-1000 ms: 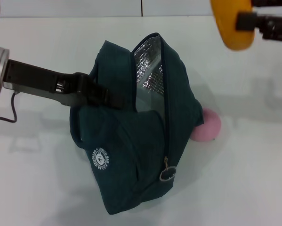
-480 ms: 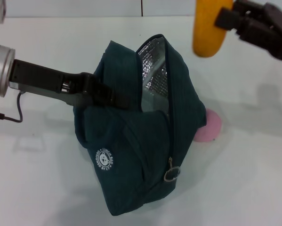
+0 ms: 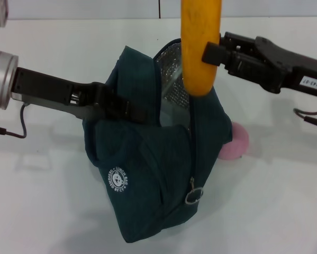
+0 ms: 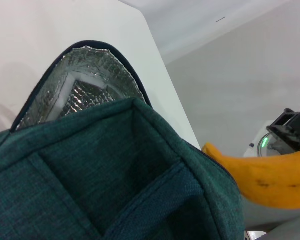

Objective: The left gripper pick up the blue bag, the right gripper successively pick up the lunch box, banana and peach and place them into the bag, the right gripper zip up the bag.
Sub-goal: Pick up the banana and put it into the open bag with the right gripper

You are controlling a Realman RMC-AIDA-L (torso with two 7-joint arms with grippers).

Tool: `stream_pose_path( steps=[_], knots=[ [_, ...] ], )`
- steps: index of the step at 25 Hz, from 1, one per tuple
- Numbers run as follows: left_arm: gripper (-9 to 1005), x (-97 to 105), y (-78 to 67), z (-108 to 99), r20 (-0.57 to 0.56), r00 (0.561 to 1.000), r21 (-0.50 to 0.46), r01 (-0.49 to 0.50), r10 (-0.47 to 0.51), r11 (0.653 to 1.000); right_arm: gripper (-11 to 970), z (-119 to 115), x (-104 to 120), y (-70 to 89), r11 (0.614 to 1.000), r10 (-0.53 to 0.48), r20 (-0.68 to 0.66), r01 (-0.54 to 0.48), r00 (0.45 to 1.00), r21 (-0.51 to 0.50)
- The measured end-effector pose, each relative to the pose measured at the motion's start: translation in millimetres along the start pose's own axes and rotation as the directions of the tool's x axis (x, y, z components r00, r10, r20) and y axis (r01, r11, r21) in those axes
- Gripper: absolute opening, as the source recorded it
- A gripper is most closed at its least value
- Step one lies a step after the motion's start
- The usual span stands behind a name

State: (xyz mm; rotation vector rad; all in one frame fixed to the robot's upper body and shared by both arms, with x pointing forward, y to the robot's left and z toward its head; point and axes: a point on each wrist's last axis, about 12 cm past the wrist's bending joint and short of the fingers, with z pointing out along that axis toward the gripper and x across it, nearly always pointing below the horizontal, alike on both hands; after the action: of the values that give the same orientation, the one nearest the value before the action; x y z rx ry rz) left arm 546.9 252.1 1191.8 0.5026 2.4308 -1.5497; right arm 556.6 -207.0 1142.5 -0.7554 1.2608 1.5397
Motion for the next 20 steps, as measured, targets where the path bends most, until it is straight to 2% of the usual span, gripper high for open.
stream_pose_path(
  steps=[20],
  knots=[
    [43, 1, 0.4, 1, -0.002, 1.000, 0.003, -0.003, 0.003, 1.000, 439, 5, 34, -4.8, 0.995, 0.039, -0.054, -0.034, 0.998, 0.089]
  ],
)
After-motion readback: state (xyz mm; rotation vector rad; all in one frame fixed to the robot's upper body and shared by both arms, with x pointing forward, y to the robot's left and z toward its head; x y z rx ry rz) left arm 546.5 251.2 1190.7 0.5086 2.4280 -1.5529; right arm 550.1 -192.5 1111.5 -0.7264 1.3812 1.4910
